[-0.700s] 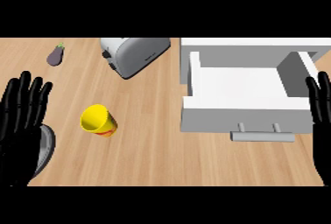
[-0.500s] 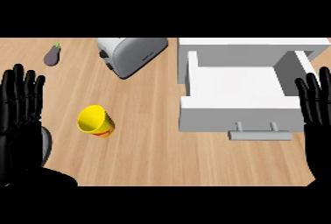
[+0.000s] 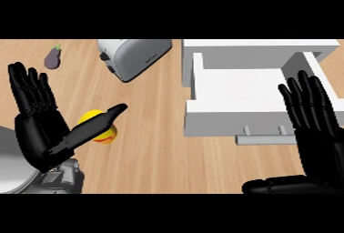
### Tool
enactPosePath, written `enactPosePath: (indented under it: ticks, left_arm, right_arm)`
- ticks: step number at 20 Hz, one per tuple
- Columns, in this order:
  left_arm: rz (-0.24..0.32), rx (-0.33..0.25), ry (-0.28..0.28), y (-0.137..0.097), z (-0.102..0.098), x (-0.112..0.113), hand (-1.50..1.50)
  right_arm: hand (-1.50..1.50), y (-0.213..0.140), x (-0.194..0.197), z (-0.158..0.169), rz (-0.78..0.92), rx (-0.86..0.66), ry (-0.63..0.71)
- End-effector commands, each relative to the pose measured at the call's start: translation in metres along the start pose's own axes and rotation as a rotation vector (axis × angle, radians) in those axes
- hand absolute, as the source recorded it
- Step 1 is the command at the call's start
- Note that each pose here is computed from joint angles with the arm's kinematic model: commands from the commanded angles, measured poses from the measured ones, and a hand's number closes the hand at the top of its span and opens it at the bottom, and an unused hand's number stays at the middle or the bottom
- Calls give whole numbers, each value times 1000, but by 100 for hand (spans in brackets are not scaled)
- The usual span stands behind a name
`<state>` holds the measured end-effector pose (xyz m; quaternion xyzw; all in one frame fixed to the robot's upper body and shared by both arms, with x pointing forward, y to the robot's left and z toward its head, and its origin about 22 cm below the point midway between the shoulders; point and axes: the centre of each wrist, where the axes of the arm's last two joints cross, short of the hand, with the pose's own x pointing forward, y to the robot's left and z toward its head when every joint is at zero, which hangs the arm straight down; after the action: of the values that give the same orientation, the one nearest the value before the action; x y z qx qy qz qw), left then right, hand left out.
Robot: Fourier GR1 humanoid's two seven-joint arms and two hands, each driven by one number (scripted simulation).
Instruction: Pick up the cup, place it into the drawer and close the drawer
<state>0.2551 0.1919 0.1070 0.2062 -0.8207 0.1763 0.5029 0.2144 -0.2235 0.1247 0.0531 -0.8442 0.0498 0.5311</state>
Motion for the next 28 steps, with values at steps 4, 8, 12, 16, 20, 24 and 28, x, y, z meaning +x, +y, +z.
enactPosePath:
  ticks: [4,8,12,16,20,24,28]
  left_arm:
    - [26,55,9,-37,-20,-3,-150]
    - [-8,63,11,-41,-13,-28,-150]
    - [-4,88,56,-41,-25,-23,-150]
    - [-2,82,75,-31,-17,-26,-150]
    - [-28,118,86,-15,8,-30,-150]
    - [-22,133,111,-34,6,-36,-150]
    - [-62,151,161,9,14,-47,-150]
  right_arm:
    - [-150,-17,8,-16,-7,4,15]
    - [-150,10,-20,-12,-16,12,11]
    - [-150,-5,-11,-2,-13,17,9]
    - [-150,-12,-2,-6,-21,11,4]
    - [-150,-25,4,-1,2,0,-12]
    - [-150,-15,4,-21,-1,-4,-1]
    - [-150,-9,-1,-3,11,-15,-3]
